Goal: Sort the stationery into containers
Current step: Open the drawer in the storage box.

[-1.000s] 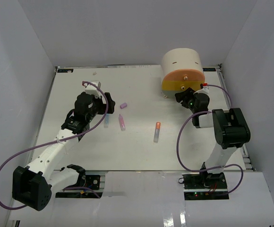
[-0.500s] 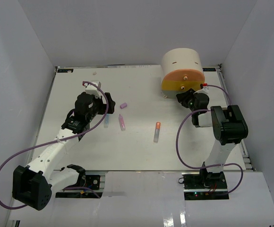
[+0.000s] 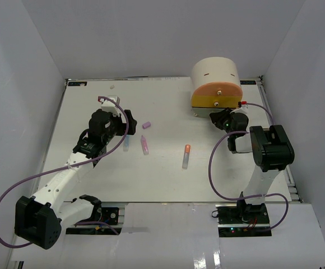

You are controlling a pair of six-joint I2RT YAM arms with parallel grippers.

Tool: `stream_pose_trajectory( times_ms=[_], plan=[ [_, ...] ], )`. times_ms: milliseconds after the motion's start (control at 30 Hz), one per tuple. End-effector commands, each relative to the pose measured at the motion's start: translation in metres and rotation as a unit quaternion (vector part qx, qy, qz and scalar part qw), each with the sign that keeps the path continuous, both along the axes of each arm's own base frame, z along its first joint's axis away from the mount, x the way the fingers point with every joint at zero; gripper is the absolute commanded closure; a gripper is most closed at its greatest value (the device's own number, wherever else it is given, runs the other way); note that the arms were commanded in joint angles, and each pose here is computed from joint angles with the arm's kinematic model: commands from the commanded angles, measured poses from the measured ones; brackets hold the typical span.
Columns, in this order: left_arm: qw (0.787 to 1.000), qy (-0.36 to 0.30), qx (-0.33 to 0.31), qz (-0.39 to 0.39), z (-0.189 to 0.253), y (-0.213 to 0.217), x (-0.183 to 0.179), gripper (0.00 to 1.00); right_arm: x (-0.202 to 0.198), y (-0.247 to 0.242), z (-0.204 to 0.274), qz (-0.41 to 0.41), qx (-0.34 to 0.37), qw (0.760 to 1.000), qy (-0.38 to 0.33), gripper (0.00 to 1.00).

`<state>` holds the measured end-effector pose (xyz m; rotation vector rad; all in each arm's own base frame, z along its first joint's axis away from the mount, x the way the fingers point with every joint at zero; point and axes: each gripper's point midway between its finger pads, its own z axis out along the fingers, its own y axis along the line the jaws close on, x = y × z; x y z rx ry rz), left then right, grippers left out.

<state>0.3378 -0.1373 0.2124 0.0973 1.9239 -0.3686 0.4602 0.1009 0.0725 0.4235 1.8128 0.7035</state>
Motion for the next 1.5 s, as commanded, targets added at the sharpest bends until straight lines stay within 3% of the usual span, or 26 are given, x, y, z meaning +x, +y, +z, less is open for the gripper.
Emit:
stream_pose_trajectory(
  times_ms=[0,733,1067,1333,1467],
  plan=[
    [1.0,-0.009,-0.005,-0.004,0.006,0.0,0.0,0.02,-0.003,0.0,0.03,-0.003,0.017,0.999,-0.046,0.92],
    [1.0,-0.019,-0.017,-0.011,0.015,-0.003,-0.003,0.02,-0.079,-0.001,0.012,0.011,0.022,1.0,0.002,0.89],
    [1.0,-0.018,-0.015,-0.01,0.014,-0.002,-0.004,0.02,-0.086,0.001,0.02,0.027,0.002,1.0,0.009,0.31],
    [1.0,-0.019,-0.014,-0.009,0.015,-0.001,-0.003,0.02,-0.112,-0.006,0.018,0.044,-0.08,0.994,0.053,0.1],
    [1.0,-0.017,-0.012,-0.005,0.014,0.0,-0.003,0.02,-0.124,0.01,0.032,0.089,-0.132,0.986,0.057,0.07]
  ],
)
